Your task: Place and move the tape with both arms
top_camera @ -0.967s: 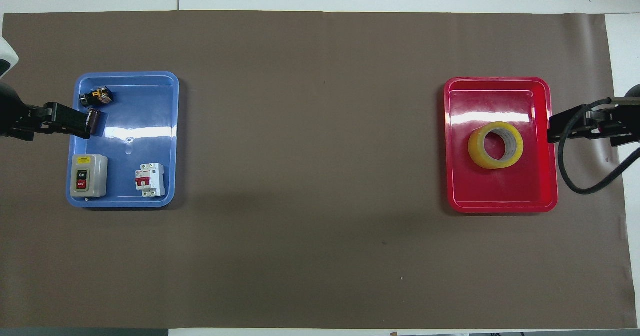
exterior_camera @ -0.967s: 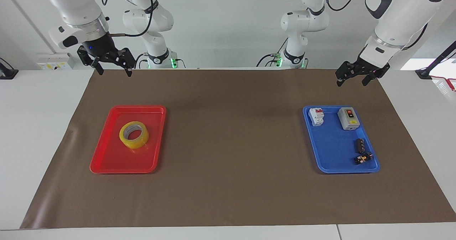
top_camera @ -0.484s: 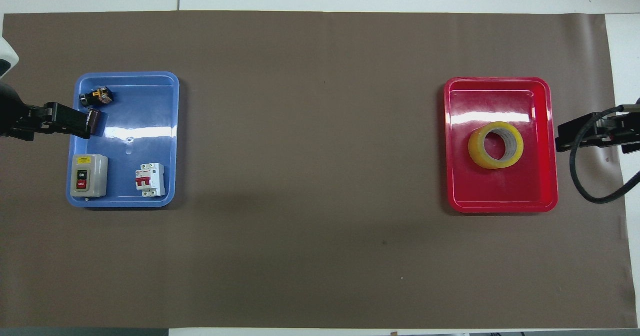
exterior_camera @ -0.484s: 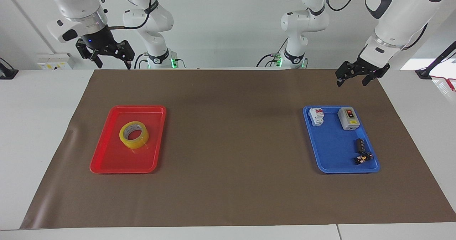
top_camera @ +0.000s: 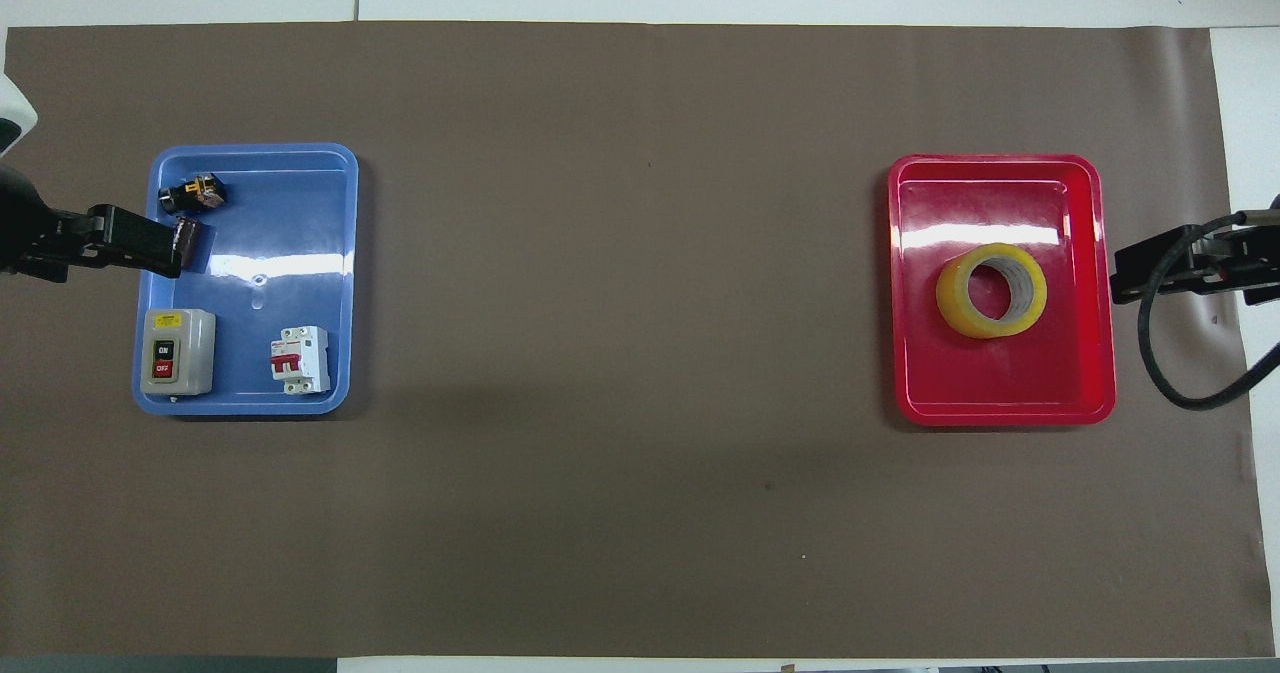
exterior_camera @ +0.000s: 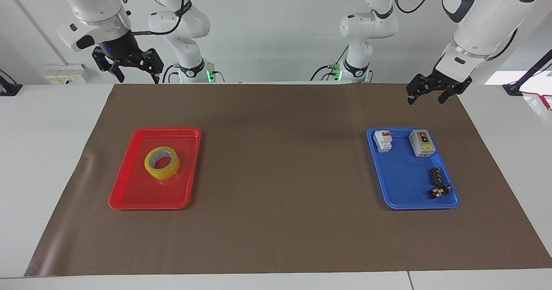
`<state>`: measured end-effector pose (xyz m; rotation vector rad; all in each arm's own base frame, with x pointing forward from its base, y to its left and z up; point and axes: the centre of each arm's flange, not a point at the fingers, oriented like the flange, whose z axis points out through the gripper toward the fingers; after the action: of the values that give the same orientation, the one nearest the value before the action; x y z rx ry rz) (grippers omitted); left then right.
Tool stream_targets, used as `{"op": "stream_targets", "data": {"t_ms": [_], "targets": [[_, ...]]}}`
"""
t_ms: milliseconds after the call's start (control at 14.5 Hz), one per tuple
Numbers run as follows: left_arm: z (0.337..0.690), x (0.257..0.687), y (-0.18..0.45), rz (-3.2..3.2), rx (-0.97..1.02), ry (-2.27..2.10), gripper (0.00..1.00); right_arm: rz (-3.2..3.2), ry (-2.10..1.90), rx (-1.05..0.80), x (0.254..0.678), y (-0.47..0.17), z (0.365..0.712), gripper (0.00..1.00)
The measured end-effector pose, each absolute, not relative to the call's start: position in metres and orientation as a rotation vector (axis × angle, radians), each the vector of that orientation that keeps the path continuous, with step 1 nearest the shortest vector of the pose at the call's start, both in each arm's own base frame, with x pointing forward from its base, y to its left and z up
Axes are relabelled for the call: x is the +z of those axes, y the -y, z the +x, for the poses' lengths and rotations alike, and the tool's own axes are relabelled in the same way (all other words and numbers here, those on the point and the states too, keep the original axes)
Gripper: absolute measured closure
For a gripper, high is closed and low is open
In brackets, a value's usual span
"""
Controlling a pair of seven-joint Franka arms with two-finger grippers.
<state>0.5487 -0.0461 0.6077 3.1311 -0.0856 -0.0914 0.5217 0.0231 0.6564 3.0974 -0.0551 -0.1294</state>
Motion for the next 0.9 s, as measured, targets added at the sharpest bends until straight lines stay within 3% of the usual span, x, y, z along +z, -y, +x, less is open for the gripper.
{"op": "stream_targets", "data": {"t_ms": [898], "targets": [[0.5487,0.6077,0.0461,3.131,-0.091,0.086,0.0,3.079,-0.017,-0.111,0.6558,-0.0238,0.5234,0.0]]}}
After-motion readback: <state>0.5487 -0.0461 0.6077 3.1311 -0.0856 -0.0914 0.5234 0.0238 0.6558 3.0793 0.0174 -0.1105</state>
